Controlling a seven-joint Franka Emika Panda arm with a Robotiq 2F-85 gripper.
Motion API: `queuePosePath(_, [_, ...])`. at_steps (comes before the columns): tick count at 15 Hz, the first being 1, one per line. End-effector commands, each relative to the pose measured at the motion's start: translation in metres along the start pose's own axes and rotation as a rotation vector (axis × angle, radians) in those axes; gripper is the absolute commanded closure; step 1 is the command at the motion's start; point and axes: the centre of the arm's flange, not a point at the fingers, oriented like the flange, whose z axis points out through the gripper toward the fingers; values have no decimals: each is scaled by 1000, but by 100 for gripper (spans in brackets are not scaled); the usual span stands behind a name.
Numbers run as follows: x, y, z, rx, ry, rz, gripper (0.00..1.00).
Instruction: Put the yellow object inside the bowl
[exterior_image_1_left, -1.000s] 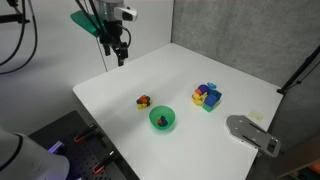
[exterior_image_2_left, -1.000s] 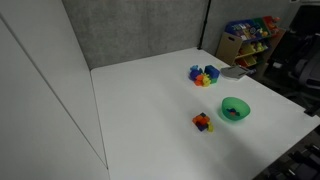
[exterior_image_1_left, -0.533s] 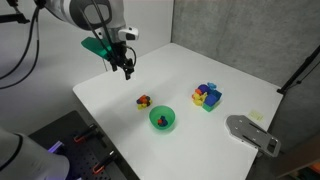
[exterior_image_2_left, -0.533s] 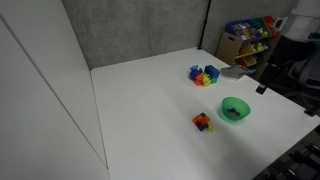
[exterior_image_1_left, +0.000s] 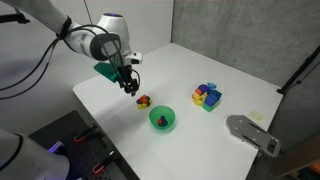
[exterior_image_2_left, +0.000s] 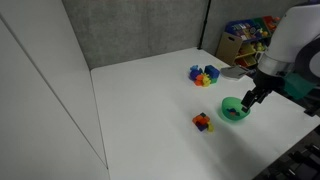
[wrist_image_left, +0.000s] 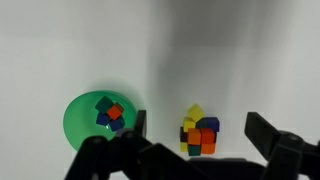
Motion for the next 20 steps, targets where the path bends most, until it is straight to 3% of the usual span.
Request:
queuePosePath(1, [14, -7, 44, -42, 1, 55, 0])
queuePosePath(6, [18, -12, 73, -77, -4, 91, 0])
queuePosePath(12, [8, -9, 74, -59, -25, 70, 0])
queuePosePath(20, [26, -22, 124, -45, 0, 80, 0])
